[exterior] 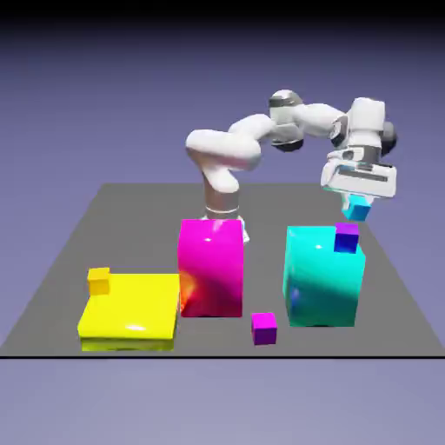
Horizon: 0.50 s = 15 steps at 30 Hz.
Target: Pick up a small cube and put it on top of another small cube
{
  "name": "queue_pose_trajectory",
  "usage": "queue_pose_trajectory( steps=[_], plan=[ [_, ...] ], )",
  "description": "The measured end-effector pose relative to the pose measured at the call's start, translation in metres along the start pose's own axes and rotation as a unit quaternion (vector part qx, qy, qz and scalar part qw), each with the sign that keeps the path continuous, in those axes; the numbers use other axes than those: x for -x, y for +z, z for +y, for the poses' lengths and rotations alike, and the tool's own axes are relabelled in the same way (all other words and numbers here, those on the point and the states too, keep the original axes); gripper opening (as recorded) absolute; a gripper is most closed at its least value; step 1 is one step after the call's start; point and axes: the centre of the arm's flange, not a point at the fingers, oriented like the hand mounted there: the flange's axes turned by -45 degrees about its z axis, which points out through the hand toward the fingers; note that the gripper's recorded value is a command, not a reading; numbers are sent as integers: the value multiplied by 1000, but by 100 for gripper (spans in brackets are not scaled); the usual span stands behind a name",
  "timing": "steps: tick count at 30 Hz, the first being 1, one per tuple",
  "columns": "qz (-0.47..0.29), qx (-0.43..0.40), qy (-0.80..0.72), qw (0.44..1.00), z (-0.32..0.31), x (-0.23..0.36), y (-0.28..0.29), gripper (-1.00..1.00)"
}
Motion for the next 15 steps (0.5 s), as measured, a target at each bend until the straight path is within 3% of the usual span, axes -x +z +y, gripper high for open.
queue_pose_trajectory(
  steps=[7, 12, 13, 15],
  plan=[
    [30, -34, 92, 995, 46, -48, -19, -100],
    [30, -34, 92, 995, 40, -43, 47, -100],
    [30, -33, 92, 995, 40, -43, 48, 100],
    [29, -32, 92, 995, 40, -42, 48, 100]
  ],
)
